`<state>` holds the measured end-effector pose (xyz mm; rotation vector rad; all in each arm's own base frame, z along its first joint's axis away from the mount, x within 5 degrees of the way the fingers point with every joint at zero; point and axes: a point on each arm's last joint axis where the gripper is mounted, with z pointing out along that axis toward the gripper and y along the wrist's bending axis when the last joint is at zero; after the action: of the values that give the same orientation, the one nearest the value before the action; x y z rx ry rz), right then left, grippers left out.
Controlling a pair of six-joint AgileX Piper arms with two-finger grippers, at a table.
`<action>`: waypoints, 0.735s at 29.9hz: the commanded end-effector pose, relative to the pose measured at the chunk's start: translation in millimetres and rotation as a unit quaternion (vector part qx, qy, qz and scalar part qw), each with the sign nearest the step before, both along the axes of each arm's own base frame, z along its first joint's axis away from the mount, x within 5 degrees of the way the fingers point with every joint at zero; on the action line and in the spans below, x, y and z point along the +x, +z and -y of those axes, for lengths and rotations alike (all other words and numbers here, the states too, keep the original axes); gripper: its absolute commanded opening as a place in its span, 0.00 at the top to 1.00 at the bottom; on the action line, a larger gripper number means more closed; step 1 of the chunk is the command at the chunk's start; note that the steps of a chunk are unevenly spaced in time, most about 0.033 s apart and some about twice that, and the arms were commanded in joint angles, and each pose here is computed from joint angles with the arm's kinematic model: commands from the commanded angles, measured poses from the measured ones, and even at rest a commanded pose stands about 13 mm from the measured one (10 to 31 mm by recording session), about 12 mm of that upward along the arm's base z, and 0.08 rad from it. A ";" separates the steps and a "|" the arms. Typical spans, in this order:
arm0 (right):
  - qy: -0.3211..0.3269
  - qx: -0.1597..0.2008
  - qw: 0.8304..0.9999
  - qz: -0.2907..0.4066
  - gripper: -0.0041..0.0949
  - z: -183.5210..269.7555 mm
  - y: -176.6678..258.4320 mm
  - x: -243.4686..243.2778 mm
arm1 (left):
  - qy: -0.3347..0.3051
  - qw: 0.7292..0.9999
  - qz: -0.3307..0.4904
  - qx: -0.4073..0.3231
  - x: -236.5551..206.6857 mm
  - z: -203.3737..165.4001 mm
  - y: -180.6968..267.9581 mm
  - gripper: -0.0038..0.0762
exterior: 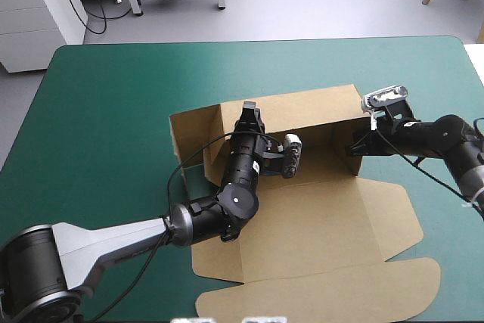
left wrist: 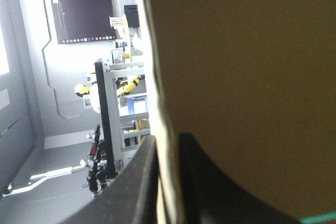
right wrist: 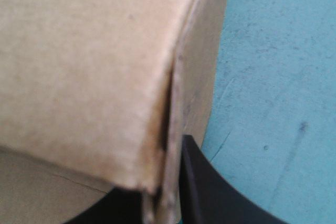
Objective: Fold the box
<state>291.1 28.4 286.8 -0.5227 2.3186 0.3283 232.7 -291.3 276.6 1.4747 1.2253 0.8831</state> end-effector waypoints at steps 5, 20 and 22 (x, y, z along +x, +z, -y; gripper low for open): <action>0.003 0.050 0.999 -0.009 0.96 -11.5 15.0 -5.8 | -0.019 0.994 0.021 -0.109 -4.2 4.9 22.5 0.45; -0.045 0.043 0.998 -0.006 0.96 -5.2 19.0 -1.1 | -0.051 0.980 0.072 -0.176 -54.1 21.8 72.9 0.45; -0.049 0.037 0.998 -0.005 0.96 -4.0 23.6 0.1 | -0.058 0.977 0.077 -0.191 -63.6 20.6 83.8 0.45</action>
<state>292.3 30.2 290.1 -0.4069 2.3633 0.3433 182.9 -320.6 310.2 1.2798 1.2312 0.6174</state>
